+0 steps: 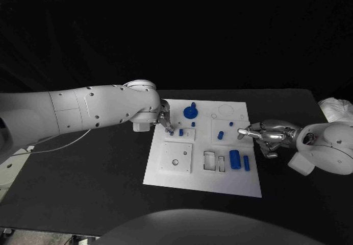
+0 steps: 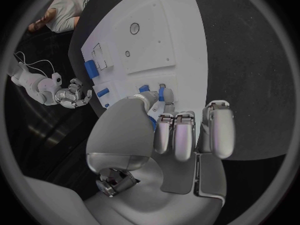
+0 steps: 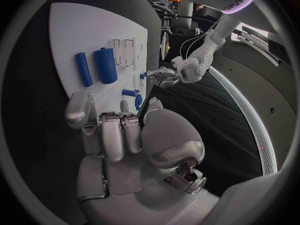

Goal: Assemble the parts on the task board

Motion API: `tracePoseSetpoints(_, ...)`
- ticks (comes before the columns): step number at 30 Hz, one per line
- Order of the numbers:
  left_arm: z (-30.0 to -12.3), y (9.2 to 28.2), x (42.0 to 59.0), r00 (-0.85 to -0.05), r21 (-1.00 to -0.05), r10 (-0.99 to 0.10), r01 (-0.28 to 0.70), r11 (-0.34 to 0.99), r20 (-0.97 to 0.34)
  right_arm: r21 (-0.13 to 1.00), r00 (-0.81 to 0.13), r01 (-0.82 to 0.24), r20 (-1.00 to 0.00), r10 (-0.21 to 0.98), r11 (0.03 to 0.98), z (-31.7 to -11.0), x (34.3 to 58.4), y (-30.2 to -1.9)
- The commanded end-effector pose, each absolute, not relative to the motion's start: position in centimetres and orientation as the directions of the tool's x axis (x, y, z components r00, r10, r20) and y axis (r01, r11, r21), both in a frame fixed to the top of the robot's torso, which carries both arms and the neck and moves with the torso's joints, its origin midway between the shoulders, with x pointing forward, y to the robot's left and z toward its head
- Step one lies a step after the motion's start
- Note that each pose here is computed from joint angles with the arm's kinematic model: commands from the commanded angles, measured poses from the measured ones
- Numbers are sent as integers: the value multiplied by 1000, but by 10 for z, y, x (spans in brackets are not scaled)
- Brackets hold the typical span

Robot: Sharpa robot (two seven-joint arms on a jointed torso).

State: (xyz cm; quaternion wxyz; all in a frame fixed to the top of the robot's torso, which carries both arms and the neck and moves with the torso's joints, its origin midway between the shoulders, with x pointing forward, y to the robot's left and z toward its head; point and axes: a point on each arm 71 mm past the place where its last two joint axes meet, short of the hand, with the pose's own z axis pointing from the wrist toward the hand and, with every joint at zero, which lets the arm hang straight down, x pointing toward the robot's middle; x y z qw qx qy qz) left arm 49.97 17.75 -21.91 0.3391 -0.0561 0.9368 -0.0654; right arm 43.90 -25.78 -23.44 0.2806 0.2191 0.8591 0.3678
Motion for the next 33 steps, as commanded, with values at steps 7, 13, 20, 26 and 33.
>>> tracePoseSetpoints(7,-220,175,497,-767,-145,-136,-56,988,-627,754,-761,166,-312,569,635,-235,438,-256)
tracePoseSetpoints(13,-222,175,496,-770,-142,-135,-58,988,-623,754,-761,166,-312,569,635,-235,438,-256)
tracePoseSetpoints(20,-223,176,497,-768,-135,-130,-58,989,-627,755,-760,165,-312,570,634,-236,438,-256)
tracePoseSetpoints(26,-223,177,498,-753,-130,-123,-50,990,-646,756,-760,166,-312,571,634,-236,438,-256)
tracePoseSetpoints(33,-222,175,498,-742,-138,-119,-36,990,-660,756,-760,166,-311,570,633,-236,438,-256)
